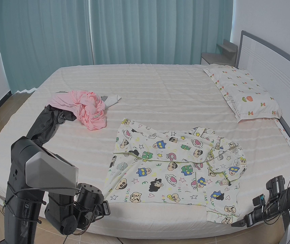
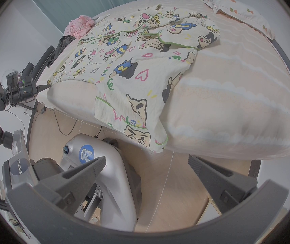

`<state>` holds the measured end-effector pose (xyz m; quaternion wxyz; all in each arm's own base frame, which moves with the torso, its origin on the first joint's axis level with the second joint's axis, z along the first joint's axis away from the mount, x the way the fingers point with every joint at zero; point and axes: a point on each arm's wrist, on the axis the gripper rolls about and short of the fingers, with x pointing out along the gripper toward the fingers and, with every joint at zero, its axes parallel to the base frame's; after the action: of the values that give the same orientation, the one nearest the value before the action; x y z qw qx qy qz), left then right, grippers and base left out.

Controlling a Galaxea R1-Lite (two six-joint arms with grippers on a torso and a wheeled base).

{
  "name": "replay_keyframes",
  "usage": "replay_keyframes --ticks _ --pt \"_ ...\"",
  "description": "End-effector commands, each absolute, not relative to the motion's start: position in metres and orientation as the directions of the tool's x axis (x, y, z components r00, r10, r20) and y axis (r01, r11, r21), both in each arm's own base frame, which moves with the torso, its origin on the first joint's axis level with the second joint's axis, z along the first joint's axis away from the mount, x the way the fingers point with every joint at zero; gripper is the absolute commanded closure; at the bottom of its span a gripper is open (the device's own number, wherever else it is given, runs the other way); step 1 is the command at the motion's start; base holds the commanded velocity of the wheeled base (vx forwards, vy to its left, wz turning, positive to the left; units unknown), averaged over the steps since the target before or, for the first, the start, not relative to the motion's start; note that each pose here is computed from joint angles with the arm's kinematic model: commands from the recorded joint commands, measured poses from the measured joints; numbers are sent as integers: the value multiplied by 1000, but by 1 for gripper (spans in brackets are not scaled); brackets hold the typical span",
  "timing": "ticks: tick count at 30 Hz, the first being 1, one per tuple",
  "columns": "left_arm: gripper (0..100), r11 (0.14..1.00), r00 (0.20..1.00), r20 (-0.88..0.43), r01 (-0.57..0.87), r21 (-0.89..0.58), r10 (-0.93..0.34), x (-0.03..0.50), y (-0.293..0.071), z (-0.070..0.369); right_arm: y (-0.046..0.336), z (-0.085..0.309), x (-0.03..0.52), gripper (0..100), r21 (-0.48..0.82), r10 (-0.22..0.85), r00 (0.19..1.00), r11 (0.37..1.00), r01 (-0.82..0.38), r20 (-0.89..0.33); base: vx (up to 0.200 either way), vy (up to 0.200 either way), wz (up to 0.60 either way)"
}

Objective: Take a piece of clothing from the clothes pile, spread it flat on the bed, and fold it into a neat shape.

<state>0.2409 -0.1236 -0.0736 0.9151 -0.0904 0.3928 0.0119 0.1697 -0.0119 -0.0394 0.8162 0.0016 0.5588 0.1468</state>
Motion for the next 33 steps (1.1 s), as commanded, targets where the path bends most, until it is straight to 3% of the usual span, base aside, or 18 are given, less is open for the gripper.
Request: replay_keyframes --ticks 1,9,15,24,33 --pt "100 986 677 -735 -90 -139 -41 236 -121 -74 -11 -39 165 0 172 243 319 956 -236 -916 0 0 0" --pt "100 986 683 -729 -88 -143 -45 236 -121 -71 -11 -39 165 0 172 243 319 956 -236 -916 0 0 0" --pt "100 970 760 -641 -62 -235 -107 242 -125 -37 -11 -37 165 0 168 242 328 956 -239 -913 0 0 0" --pt "100 851 856 -474 -81 -518 -207 253 -130 17 -14 -3 170 0 108 221 514 964 -241 -829 0 0 0" --pt "100 832 850 -470 -70 -551 -240 253 -130 20 -14 16 170 0 138 241 603 967 -213 -760 178 0 0"
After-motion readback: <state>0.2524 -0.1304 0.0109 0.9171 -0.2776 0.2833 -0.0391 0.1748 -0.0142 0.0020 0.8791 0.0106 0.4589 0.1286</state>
